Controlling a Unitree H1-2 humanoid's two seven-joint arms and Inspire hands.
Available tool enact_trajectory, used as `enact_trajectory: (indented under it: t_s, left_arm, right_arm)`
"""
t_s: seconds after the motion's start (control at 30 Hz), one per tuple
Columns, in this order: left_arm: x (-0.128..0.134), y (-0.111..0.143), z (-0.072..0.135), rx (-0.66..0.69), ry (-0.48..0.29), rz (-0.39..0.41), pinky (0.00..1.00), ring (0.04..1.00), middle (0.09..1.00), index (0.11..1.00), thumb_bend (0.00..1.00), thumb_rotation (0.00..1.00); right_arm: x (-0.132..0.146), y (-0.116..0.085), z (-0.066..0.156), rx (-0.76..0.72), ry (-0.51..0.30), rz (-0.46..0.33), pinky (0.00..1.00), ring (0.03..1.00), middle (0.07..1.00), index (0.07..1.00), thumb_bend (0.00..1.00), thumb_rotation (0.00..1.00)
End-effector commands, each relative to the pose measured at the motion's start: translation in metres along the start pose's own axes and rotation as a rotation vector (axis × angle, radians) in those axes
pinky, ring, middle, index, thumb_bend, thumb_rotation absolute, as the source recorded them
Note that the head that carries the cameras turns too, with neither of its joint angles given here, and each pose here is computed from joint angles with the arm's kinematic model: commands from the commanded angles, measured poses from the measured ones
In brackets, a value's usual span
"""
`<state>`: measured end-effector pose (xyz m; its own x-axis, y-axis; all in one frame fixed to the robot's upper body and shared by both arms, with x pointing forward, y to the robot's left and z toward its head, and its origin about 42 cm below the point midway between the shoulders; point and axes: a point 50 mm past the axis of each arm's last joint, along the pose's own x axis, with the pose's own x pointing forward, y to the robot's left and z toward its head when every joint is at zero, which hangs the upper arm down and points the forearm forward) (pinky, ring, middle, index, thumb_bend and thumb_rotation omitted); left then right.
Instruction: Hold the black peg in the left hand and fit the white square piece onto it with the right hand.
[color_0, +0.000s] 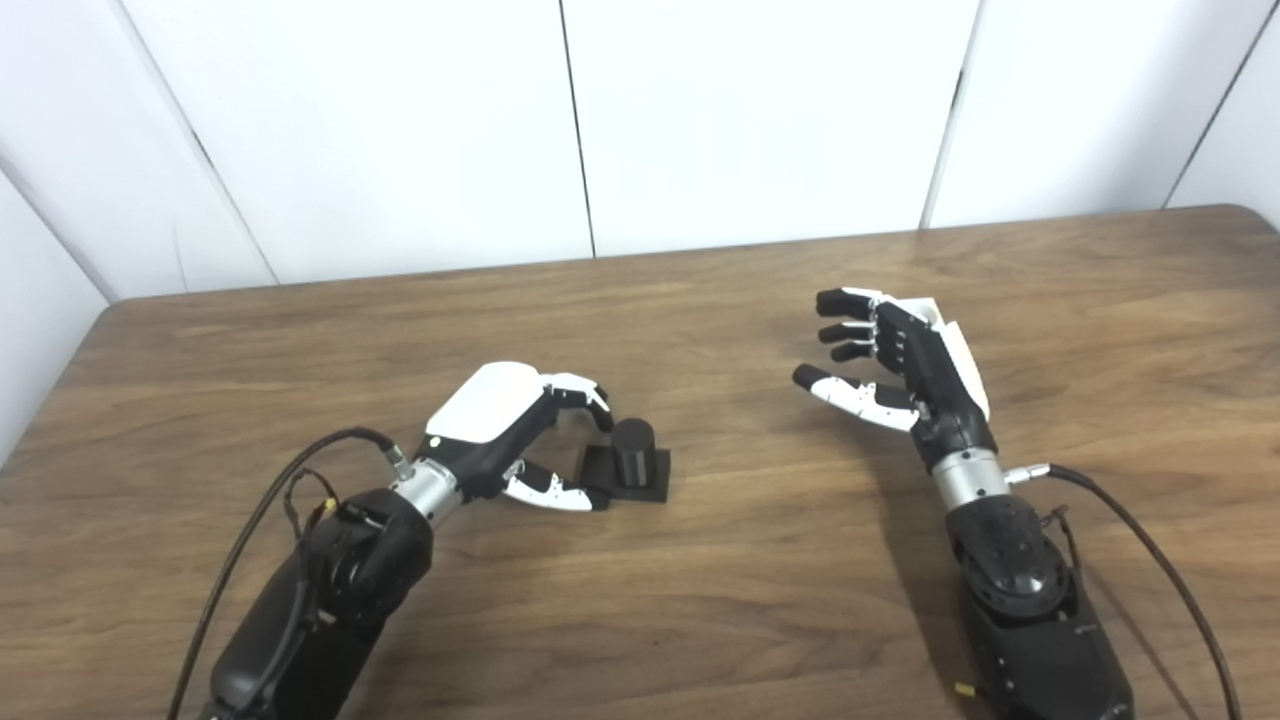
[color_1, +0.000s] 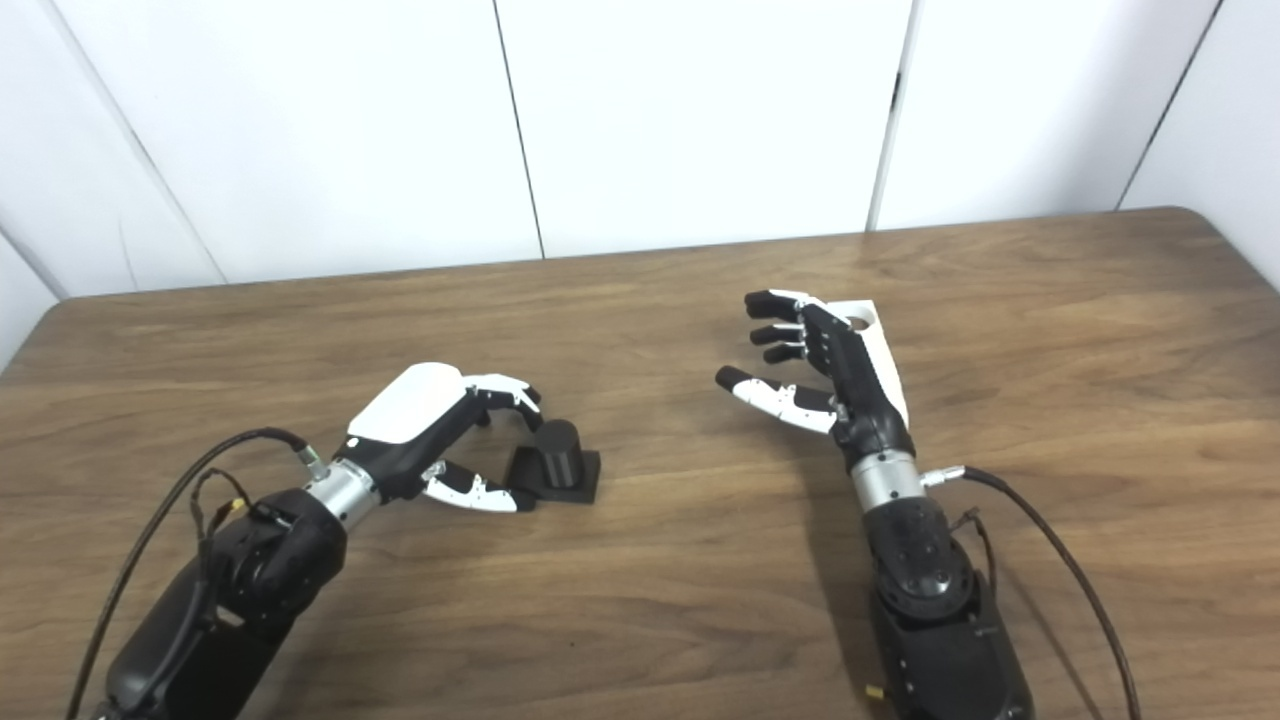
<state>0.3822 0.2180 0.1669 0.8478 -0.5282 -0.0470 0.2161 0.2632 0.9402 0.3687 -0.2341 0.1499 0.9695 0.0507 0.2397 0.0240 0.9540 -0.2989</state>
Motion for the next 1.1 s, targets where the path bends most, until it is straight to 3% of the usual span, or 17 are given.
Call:
enact_trajectory:
  t_s: [0.0, 0.4, 0.83, 1.07]
  left_arm:
    - [-0.007, 0.007, -0.019, 0.075, 0.097, -0.050, 0.62, 0.774, 0.801, 0.608, 0.81, 0.20]
    - [-0.006, -0.015, -0.029, 0.081, 0.108, -0.096, 0.58, 0.742, 0.786, 0.556, 0.84, 0.21]
    - [-0.008, -0.020, -0.034, 0.066, 0.092, -0.120, 0.59, 0.741, 0.789, 0.553, 0.83, 0.23]
    - [-0.012, -0.027, -0.039, 0.053, 0.081, -0.134, 0.58, 0.737, 0.783, 0.556, 0.82, 0.24]
  right_arm:
    - [0.017, -0.004, 0.025, 0.005, -0.101, -0.013, 0.60, 0.670, 0.742, 0.714, 0.63, 0.20]
    - [0.017, -0.004, 0.025, 0.005, -0.104, -0.015, 0.60, 0.669, 0.741, 0.716, 0.63, 0.20]
    - [0.020, -0.008, 0.032, 0.007, -0.115, -0.028, 0.59, 0.670, 0.731, 0.712, 0.63, 0.22]
    - [0.027, -0.030, 0.038, -0.094, -0.147, -0.053, 0.59, 0.665, 0.732, 0.708, 0.65, 0.29]
